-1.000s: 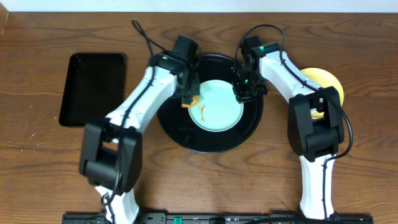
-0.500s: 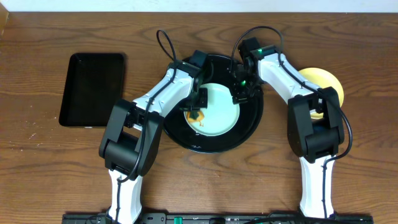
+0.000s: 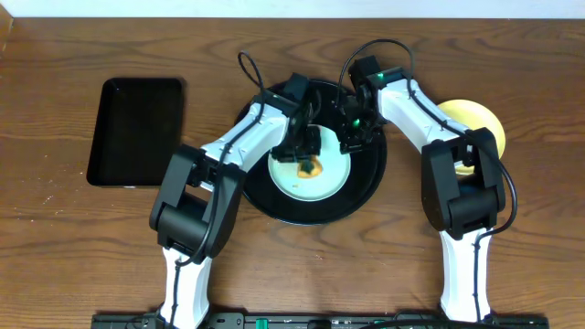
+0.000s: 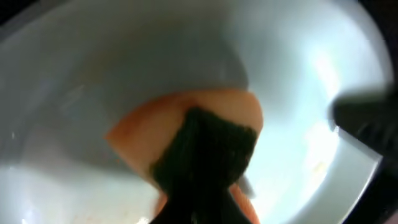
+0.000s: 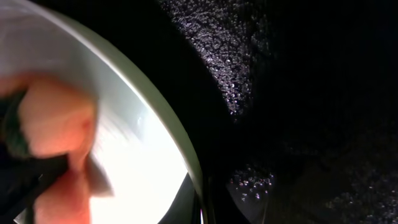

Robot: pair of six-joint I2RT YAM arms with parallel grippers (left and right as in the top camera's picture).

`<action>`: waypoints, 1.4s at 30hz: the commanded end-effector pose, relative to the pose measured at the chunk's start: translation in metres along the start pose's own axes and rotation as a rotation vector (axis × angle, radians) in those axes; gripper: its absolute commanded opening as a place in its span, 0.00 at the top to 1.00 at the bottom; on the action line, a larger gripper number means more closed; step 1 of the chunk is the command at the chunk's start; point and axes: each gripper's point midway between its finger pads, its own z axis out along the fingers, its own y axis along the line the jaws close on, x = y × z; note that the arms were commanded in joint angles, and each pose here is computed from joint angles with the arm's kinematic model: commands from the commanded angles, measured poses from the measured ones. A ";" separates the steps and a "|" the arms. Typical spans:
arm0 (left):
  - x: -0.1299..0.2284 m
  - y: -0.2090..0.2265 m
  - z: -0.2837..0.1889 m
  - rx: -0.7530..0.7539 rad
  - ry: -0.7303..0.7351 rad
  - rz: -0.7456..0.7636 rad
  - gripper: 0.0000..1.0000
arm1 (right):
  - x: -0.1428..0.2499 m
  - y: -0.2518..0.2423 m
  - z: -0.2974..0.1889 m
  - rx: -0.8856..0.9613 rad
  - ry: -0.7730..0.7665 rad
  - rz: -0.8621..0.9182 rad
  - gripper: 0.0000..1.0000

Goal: Clean dirty plates on tray and stack at the side
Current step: 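Scrub the light-blue plate with the sponge in the left gripper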

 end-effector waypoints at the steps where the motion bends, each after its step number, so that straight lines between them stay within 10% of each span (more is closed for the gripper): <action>1: -0.014 0.036 0.014 -0.202 -0.091 -0.034 0.92 | 0.017 -0.005 0.031 0.038 0.078 0.004 0.99; 16: 0.073 0.075 -0.007 -0.429 0.200 -0.361 0.92 | 0.015 -0.005 0.031 0.038 0.071 0.001 0.99; 33: -0.036 0.089 -0.012 -0.509 -0.324 -0.296 0.93 | 0.016 -0.004 0.031 0.038 0.073 0.000 0.99; 42: 0.015 0.095 -0.008 -0.535 -0.107 -0.348 0.92 | 0.015 -0.004 0.031 0.038 0.072 -0.001 0.99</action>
